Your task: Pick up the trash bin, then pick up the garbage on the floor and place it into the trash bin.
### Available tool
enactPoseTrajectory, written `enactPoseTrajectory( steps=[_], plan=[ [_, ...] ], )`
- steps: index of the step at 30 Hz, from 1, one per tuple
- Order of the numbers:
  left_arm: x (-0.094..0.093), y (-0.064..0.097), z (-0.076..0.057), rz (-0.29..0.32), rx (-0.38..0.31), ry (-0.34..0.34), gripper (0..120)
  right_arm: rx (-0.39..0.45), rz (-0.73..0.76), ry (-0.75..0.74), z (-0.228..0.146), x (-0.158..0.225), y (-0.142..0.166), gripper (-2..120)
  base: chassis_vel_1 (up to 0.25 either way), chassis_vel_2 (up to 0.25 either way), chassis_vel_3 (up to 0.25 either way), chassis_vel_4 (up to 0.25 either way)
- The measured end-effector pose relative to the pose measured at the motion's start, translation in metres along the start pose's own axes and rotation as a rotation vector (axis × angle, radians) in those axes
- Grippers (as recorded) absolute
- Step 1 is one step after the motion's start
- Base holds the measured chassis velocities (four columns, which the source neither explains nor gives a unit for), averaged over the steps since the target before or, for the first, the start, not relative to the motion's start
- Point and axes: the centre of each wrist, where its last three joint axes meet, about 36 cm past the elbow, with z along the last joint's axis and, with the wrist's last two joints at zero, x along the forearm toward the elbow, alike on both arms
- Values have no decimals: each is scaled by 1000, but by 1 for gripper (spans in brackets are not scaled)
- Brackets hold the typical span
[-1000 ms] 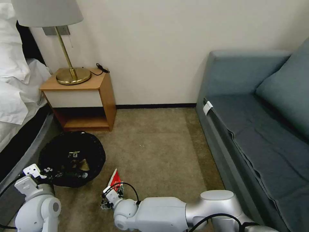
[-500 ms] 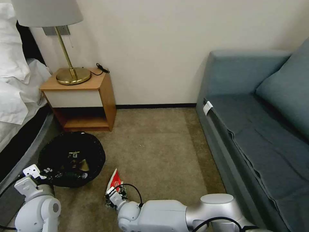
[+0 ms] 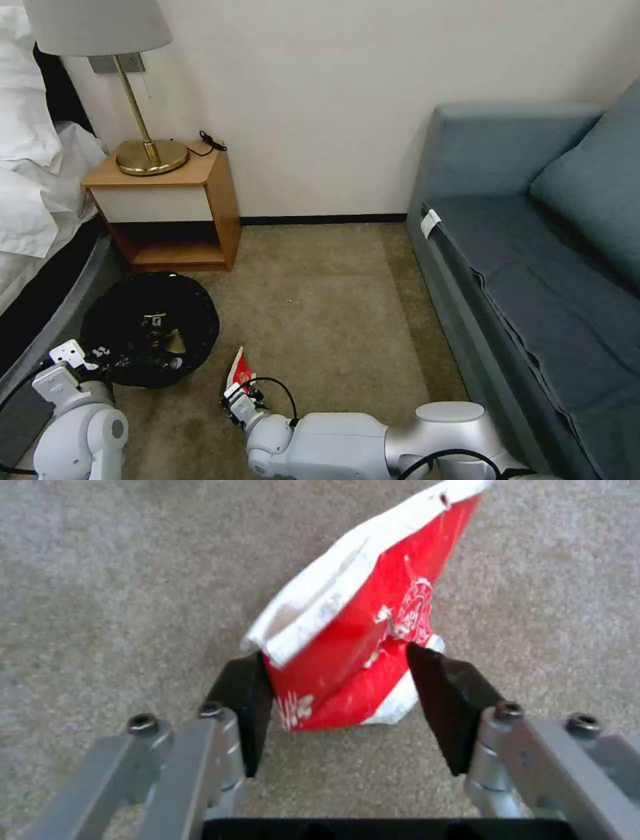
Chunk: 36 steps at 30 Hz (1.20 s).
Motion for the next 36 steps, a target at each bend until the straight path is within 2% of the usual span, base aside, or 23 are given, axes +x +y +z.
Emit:
enactPoseTrajectory(
  steps=[5, 6, 8, 10, 12, 14, 17, 20, 25, 26, 28, 30, 32, 34, 35, 36],
  plan=[
    [0, 0, 0, 0, -1, -3, 2, 11, 9, -7, 2, -2, -2, 44, 0, 0, 0, 0],
    [0, 0, 0, 0, 0, -5, 2, 14, 13, -8, 3, -3, -4, 36, 0, 0, 0, 0],
    [0, 0, 0, 0, 0, -5, 2, 15, 14, -8, 3, -3, -4, 33, 0, 0, 0, 0],
    [-1, 1, 1, -1, 0, -7, 2, 23, 26, -17, 5, -6, -7, 22, 0, 0, 0, 0],
    [-1, 1, 1, -1, 0, -8, 2, 23, 28, -20, 6, -6, -8, 20, 0, 0, 0, 0],
    [-1, 1, 1, -2, 0, -9, 2, 24, 36, -31, 6, -8, -10, 8, 0, 0, 0, 0],
    [-1, 2, 0, -3, -1, -10, 2, 20, 40, -41, 2, -8, -13, 0, 0, 0, 0, 0],
    [-1, 2, 0, -3, -1, -10, 2, 13, 35, -56, -7, -7, -14, 0, 0, 0, 0, 0],
    [-1, 4, -2, -3, 2, -14, 2, -10, 50, -112, -45, -2, -25, 0, 0, 0, 0, 0],
    [-1, 4, -4, -1, 2, -17, 2, -18, 68, -137, -63, -1, -35, 0, 0, 0, 0, 0],
    [-1, 4, -4, 0, 3, -17, 2, -20, 76, -145, -69, 0, -39, 0, 0, 0, 0, 0],
    [-1, 6, -7, -1, 2, -22, 2, -17, 170, -159, -85, 2, -96, 0, 0, 0, 0, 0],
    [-1, 7, -8, -1, 2, -23, 2, -16, 183, -161, -87, 3, -104, 0, 0, 0, 0, 0],
    [-1, 7, -9, 3, 3, -25, 2, -16, 265, -175, -97, 9, -156, 0, 0, 0, 0, 0],
    [-1, 9, -10, 2, 0, -25, 2, -46, 328, -210, -115, 18, -194, 0, 0, 0, 0, 0],
    [-1, 9, -10, 2, -1, -25, 2, -52, 334, -220, -119, 20, -199, 0, 0, 0, 0, 0]
  ],
)
